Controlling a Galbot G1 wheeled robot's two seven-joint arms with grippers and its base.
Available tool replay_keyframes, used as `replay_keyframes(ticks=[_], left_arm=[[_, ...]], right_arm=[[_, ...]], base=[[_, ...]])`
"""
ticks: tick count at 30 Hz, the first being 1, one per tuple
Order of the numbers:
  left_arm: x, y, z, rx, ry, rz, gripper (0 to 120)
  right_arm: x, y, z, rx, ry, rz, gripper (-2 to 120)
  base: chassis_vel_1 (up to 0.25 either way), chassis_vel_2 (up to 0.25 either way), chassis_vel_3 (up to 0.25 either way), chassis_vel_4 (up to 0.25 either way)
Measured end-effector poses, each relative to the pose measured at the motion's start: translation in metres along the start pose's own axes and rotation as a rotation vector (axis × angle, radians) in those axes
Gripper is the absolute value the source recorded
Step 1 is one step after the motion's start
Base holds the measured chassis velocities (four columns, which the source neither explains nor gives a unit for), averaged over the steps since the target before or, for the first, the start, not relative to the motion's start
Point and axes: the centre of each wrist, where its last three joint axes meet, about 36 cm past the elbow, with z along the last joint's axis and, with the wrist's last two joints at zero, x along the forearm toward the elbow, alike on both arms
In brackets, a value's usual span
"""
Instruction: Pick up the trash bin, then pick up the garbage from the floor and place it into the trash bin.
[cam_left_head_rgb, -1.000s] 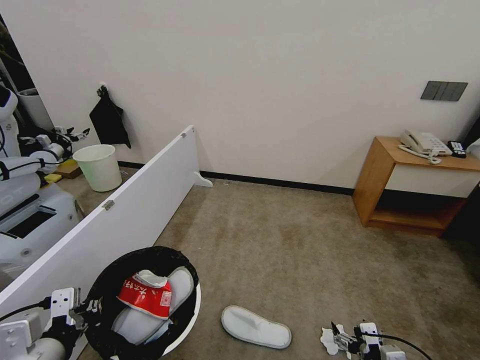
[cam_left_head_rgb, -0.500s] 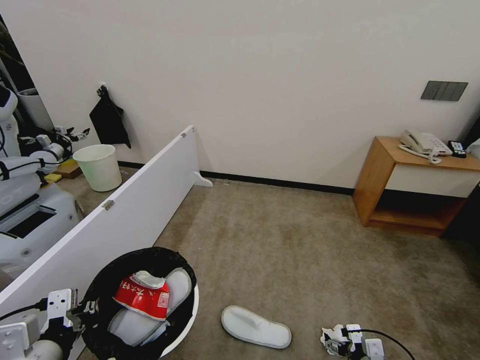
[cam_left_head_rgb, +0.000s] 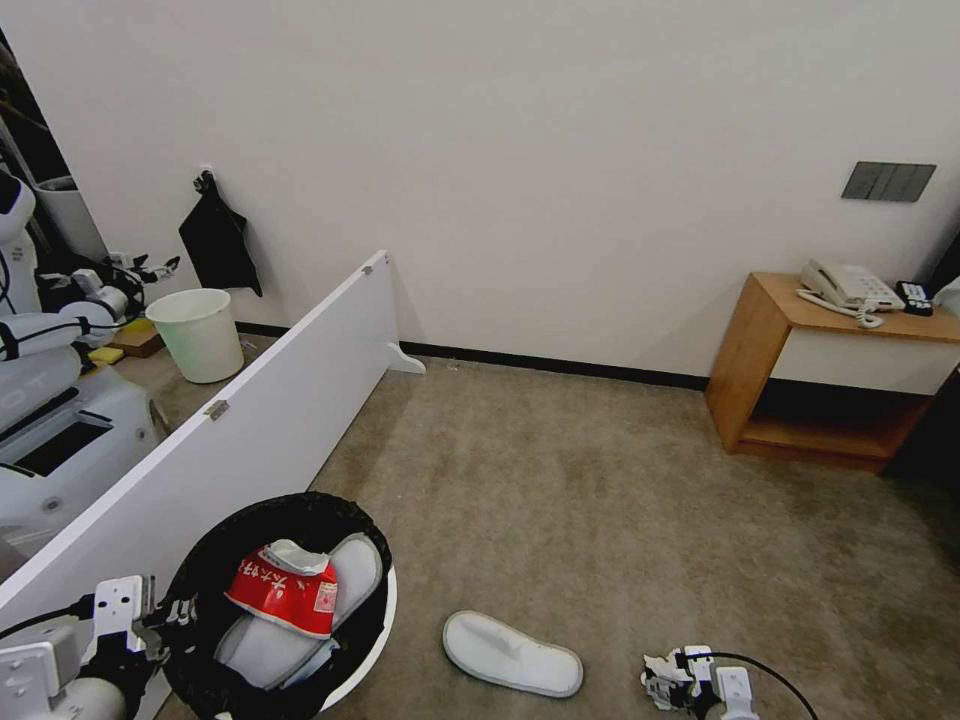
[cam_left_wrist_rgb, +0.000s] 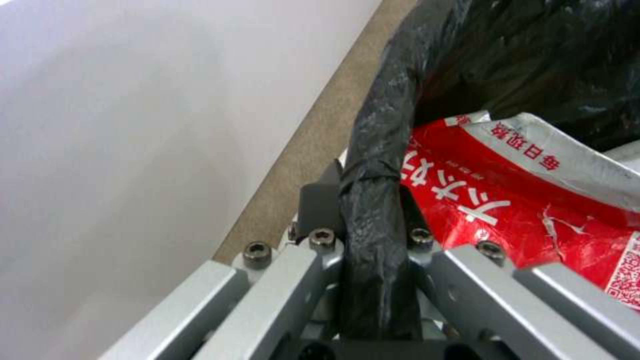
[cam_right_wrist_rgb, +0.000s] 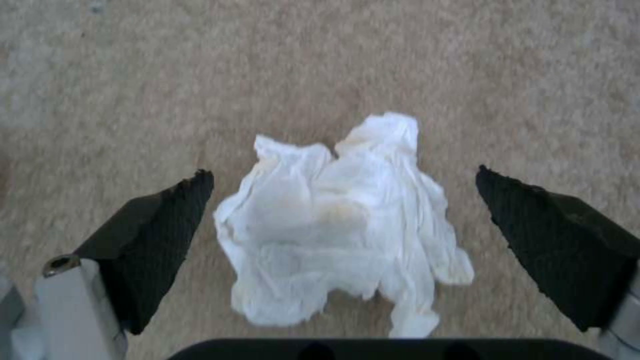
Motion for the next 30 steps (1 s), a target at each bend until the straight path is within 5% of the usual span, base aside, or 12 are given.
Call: replay_keyframes(ticks=[10, 30], left_arm=[[0.001, -0.001, -0.001, 0.000, -0.001, 0.003, 3], [0.001, -0.001, -0.002, -0.001, -0.006, 0.008, 3]], right_arm=[[-0.011, -0.002, -0.006, -0.014, 0.001, -0.003, 93], [-0.015, -0.008, 0.008, -0.023, 0.041, -0.007, 19]], base=[[0.000, 0.000, 0.000, 0.000], [0.000, 0.000, 0.000, 0.000]])
